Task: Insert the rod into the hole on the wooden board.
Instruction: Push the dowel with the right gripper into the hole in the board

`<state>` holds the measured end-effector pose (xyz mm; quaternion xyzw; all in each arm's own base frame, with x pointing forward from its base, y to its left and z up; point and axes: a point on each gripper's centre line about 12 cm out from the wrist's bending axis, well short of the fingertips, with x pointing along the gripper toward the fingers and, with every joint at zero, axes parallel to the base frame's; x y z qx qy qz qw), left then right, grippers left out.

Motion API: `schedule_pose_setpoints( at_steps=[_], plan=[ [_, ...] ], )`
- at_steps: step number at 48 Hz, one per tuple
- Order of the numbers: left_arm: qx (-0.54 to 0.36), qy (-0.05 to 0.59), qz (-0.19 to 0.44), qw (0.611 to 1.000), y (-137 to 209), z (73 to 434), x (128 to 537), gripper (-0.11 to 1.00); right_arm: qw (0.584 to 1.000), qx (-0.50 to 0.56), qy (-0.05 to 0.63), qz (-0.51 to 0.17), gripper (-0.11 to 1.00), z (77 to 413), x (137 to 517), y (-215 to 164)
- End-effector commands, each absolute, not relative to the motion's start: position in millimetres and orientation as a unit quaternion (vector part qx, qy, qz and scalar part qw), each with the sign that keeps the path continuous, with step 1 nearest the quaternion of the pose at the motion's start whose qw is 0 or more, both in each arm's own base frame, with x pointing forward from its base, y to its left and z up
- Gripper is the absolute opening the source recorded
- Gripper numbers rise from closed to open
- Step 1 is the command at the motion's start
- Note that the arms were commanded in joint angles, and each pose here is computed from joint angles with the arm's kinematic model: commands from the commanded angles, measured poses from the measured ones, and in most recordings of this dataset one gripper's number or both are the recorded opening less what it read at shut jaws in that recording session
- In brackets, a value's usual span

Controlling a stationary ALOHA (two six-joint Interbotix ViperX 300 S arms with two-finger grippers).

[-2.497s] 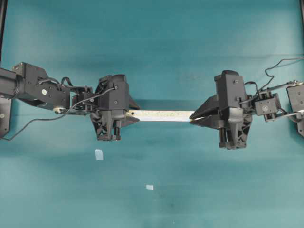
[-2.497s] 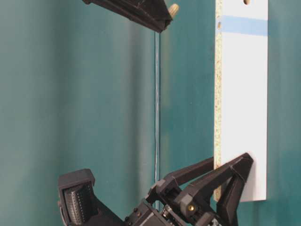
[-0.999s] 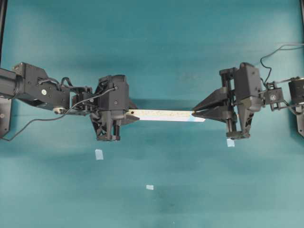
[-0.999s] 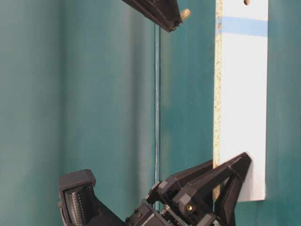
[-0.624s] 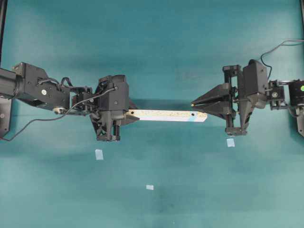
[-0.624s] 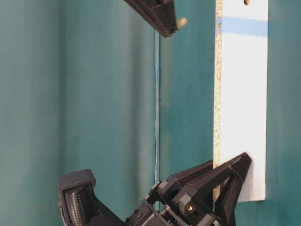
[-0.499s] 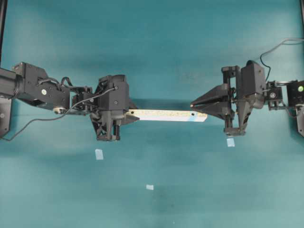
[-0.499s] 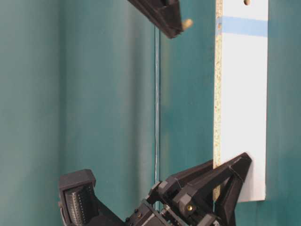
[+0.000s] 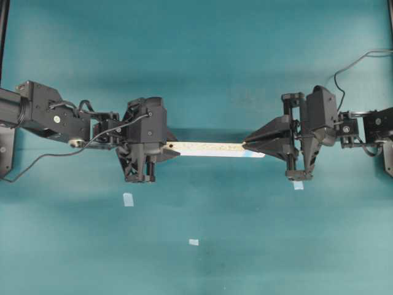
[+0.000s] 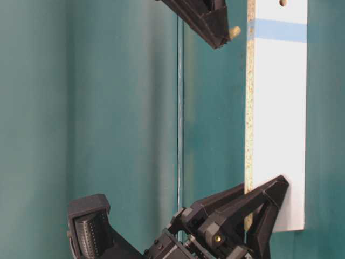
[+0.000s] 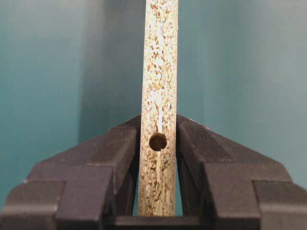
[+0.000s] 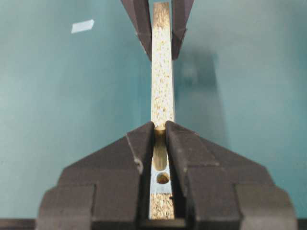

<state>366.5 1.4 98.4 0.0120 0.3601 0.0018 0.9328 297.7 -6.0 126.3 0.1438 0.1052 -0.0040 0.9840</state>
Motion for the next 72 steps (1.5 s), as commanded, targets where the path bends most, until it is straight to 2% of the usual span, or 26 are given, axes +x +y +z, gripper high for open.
schedule_pose_setpoints(
  at_steps=[1, 72],
  plan=[
    [0.012, 0.349, 0.0, 0.937, 0.2, 105.8, 369.4, 0.32, 0.985, 0.143, 0.095, -0.002, 0.11, 129.6, 299.8, -5.4],
    [0.013, 0.35, 0.0, 0.937, -0.3, 105.3, 368.9, 0.32, 0.982, 0.15, 0.111, -0.008, 0.11, 118.1, 297.8, -3.7]
  ],
)
